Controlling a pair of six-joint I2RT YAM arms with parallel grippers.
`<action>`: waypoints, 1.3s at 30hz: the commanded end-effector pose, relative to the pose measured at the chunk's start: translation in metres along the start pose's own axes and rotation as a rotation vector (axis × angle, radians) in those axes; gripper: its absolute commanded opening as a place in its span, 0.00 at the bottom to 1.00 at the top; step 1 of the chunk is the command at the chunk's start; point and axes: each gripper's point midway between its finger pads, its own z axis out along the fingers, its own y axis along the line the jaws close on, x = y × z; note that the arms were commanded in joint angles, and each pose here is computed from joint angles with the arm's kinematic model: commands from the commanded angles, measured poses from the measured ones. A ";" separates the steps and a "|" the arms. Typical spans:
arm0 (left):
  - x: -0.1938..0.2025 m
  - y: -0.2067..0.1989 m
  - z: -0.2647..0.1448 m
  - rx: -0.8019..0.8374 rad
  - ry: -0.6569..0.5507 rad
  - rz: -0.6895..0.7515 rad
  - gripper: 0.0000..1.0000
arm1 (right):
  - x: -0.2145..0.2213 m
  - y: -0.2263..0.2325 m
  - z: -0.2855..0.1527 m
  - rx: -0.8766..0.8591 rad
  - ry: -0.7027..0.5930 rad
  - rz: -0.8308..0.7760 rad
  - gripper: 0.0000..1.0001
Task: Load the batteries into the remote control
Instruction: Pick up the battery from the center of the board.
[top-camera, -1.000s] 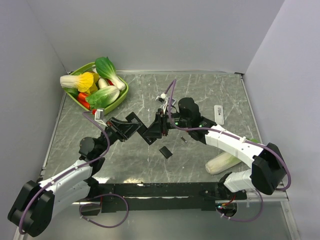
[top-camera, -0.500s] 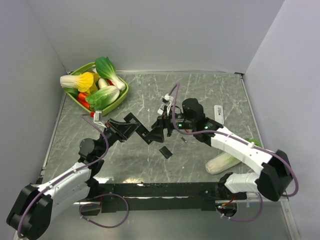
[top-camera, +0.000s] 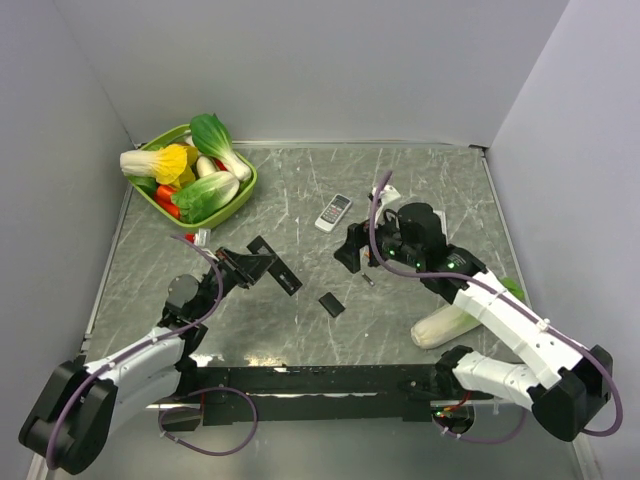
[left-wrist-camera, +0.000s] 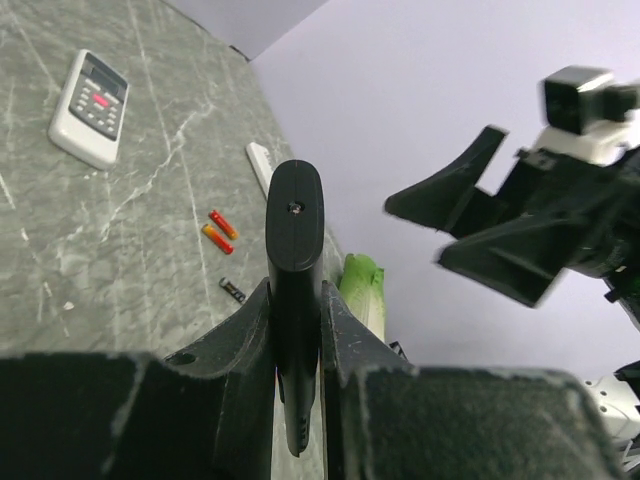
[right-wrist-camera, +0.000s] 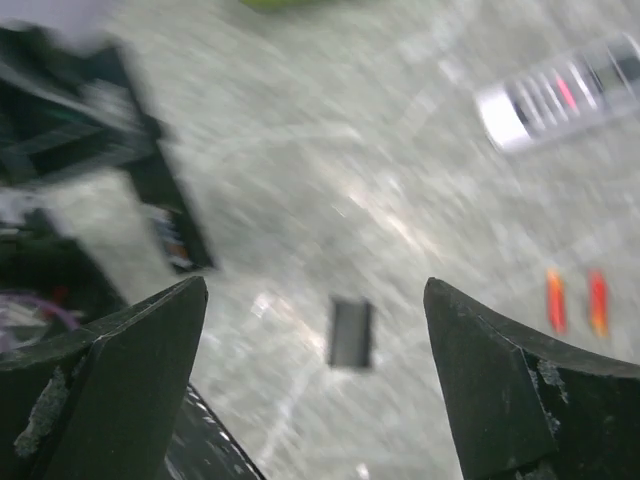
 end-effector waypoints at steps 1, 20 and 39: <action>-0.005 -0.006 0.000 0.041 -0.013 0.035 0.02 | 0.065 -0.055 -0.005 0.213 0.203 0.107 0.94; -0.002 0.002 -0.005 0.034 0.007 0.053 0.02 | 0.146 -0.118 0.031 0.405 0.487 0.267 0.44; 0.000 0.003 -0.005 0.041 0.016 0.035 0.02 | 0.179 -0.140 0.046 0.484 0.642 0.272 0.39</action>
